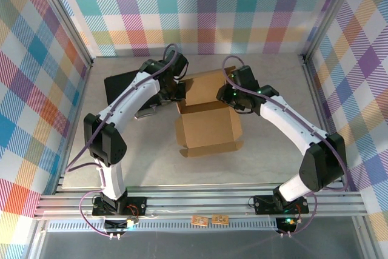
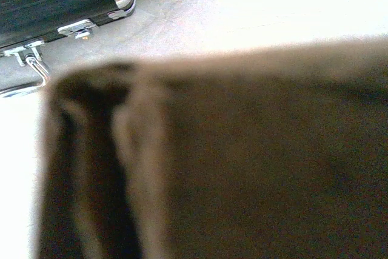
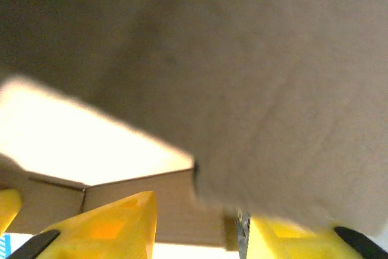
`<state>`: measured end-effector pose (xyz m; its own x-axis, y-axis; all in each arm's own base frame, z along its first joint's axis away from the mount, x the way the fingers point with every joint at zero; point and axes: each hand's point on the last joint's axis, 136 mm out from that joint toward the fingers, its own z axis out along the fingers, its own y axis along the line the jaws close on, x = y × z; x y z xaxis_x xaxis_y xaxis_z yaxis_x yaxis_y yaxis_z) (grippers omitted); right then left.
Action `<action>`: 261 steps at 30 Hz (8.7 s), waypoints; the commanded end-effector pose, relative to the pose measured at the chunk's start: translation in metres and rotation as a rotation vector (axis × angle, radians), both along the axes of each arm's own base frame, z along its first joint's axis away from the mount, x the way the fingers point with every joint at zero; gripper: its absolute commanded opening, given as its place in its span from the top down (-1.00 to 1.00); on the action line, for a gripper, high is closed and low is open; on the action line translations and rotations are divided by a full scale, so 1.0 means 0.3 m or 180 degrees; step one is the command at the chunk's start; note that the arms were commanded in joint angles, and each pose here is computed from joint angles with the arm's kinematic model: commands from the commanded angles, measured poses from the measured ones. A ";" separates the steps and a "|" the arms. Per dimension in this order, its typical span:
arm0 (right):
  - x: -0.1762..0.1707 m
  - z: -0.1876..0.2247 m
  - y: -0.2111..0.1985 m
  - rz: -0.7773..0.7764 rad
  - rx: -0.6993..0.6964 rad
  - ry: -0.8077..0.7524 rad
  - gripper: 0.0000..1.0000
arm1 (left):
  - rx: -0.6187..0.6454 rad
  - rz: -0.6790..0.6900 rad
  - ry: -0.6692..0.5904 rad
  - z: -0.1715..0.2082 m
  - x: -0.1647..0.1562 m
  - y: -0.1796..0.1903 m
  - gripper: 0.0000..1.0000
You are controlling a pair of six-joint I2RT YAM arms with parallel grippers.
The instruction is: Fold the paper box
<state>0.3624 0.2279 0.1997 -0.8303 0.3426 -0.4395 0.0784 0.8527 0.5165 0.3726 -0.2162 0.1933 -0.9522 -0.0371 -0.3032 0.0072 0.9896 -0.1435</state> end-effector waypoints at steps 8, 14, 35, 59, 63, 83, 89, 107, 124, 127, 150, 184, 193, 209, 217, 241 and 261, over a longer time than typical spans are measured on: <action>-0.006 0.170 0.012 0.0176 -0.0038 -0.0380 0.16 | -0.0052 0.0006 0.0030 0.022 0.007 0.012 1.00; -0.052 0.375 -0.118 0.0414 -0.0490 -0.1222 0.04 | -0.0047 0.0010 0.0117 0.018 -0.002 0.039 1.00; 0.153 0.215 -0.165 0.0949 -0.1279 -0.1382 0.47 | -0.0092 -0.0042 0.0272 0.023 -0.019 0.034 1.00; 0.021 0.345 0.006 -0.0472 -0.3844 -0.1485 1.00 | -0.0272 0.0220 0.0332 -0.010 0.022 0.022 1.00; 0.033 0.398 0.092 0.0058 -0.3307 -0.1516 0.44 | -0.0348 0.0201 0.0365 -0.014 0.016 0.042 1.00; -0.019 0.604 -0.193 0.1919 0.2002 -0.0995 -0.28 | -0.1539 -0.1103 0.0560 -0.039 -0.014 -0.103 1.00; -0.025 0.493 -0.181 0.2068 0.1978 -0.0893 -0.16 | -0.1677 -0.1220 0.0736 -0.086 -0.013 -0.134 1.00; -0.092 0.305 -0.083 0.2207 0.1389 -0.0589 -0.21 | -0.1664 -0.1199 0.0707 -0.071 -0.009 -0.132 1.00; -0.030 0.203 -0.054 0.1960 -0.0298 -0.0700 -0.25 | -0.1566 -0.1166 0.0602 -0.028 -0.015 -0.138 1.00; -0.008 0.186 -0.064 0.1850 -0.0596 -0.0703 -0.20 | -0.1538 -0.1169 0.0592 -0.027 -0.016 -0.138 1.00; 0.151 0.118 -0.120 0.0846 -0.2806 -0.0466 1.00 | -0.1193 -0.0693 0.0622 -0.013 -0.008 -0.130 1.00; 0.082 0.147 -0.199 0.0367 -0.3660 0.0061 1.00 | 0.0342 0.0452 0.0565 -0.163 0.010 0.113 1.00; 0.065 0.117 -0.150 0.0415 -0.3535 0.0079 1.00 | 0.0105 0.0480 0.0349 -0.141 0.030 0.078 1.00; 0.075 0.071 -0.133 0.0490 -0.3340 0.0185 1.00 | -0.0745 0.0253 0.0349 -0.061 -0.027 0.020 0.03; 0.070 0.066 -0.138 0.0497 -0.3264 0.0241 1.00 | -0.0953 0.0248 0.0498 -0.158 -0.023 -0.050 -0.12; 0.053 0.002 -0.133 0.0565 -0.3072 0.0416 1.00 | -0.0504 0.0519 0.0377 -0.361 0.088 -0.049 0.77; 0.059 -0.016 -0.239 0.0150 -0.3632 0.0570 1.00 | 0.0022 0.0594 0.0275 -0.203 0.070 -0.004 0.96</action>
<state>0.3888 0.1804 0.1824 -0.9022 -0.1894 -0.3874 0.0195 0.8795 -0.4755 0.3922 -0.2358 0.1252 -0.9613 -0.1829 -0.2062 -0.1422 0.9700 -0.1974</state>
